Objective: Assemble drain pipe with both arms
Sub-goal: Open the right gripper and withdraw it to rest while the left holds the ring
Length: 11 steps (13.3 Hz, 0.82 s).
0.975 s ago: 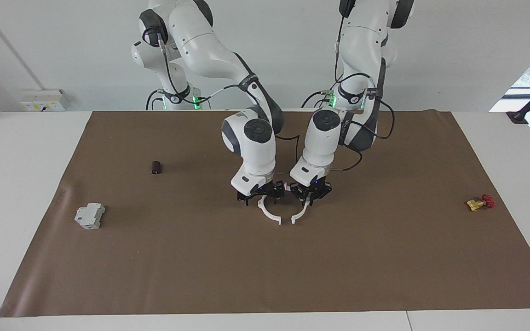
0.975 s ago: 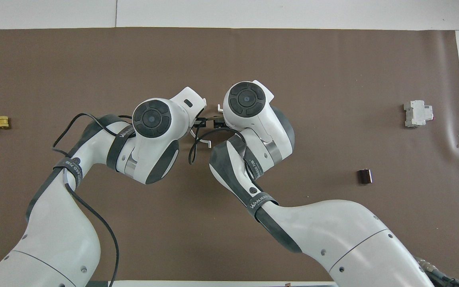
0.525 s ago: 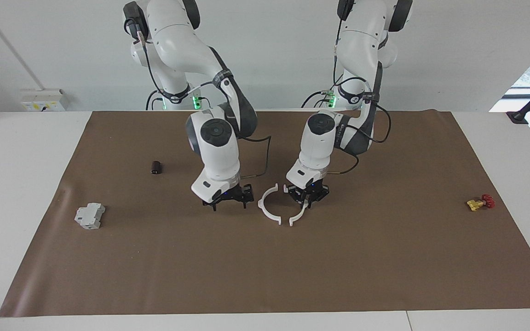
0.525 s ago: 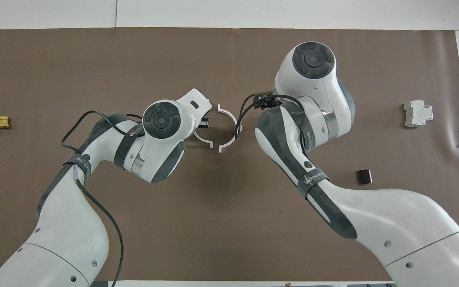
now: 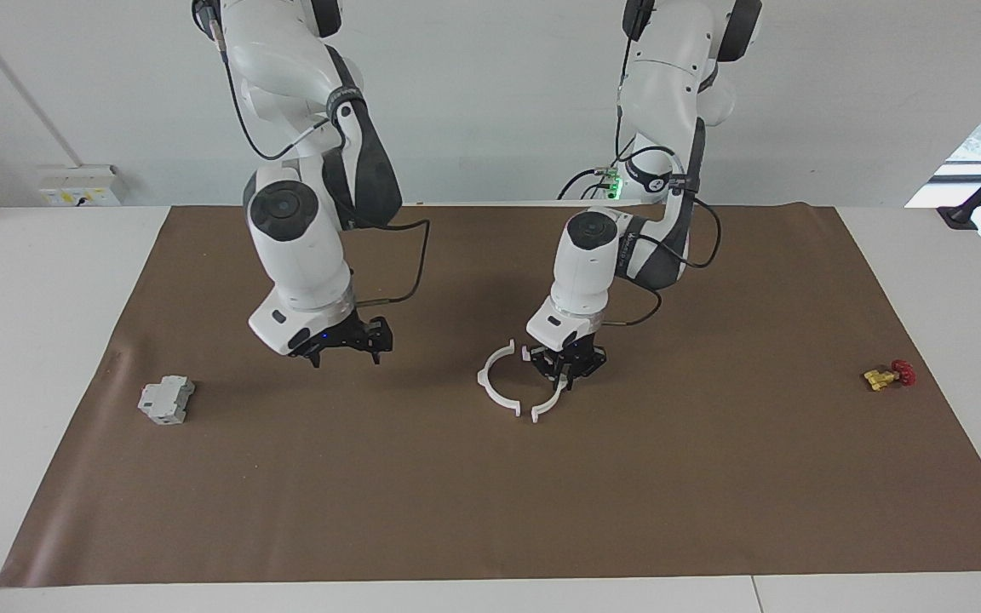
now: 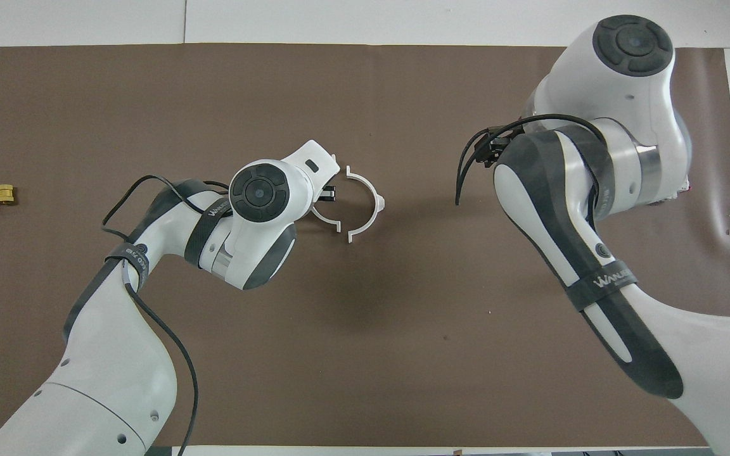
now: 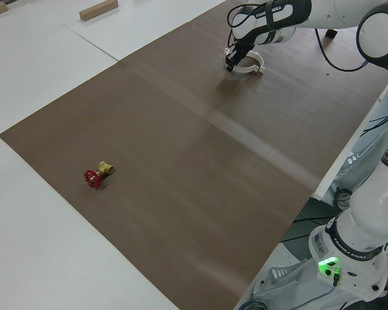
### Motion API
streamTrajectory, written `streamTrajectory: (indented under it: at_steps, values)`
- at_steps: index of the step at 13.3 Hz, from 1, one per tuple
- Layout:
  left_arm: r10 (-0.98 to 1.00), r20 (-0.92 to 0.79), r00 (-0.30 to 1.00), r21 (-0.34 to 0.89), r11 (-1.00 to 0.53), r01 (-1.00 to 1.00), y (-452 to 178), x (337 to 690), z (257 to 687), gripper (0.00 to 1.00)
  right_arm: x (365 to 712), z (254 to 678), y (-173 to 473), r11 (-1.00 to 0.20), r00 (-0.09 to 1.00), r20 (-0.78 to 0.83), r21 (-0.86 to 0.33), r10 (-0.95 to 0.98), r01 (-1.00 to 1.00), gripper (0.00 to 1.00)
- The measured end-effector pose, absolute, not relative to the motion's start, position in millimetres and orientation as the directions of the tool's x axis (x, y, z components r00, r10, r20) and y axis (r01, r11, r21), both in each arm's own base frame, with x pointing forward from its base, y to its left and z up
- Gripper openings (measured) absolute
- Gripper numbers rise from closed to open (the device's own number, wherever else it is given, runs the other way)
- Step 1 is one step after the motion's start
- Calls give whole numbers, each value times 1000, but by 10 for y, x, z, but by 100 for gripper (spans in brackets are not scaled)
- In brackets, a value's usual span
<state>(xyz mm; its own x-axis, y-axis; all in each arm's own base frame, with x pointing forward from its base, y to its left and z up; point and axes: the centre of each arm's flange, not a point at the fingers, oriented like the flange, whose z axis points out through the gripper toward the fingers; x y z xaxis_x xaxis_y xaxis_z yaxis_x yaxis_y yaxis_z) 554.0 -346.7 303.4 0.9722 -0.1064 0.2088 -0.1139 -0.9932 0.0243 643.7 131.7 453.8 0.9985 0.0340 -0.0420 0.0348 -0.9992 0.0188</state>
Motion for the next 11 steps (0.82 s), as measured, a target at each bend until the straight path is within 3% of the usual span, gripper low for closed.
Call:
streamTrajectory:
  at_steps: [8, 11]
  values:
    - [-130, 197, 972, 18, -991, -136, -3579, 5443, 2958, 21, 5847, 5682, 254, -1000, 994, -113, 9, -7, -6, 100]
    - [-130, 197, 972, 18, -990, -136, -3583, 5441, 2958, 21, 5628, 5871, 40, -1000, 991, -131, 1, 11, 11, 100]
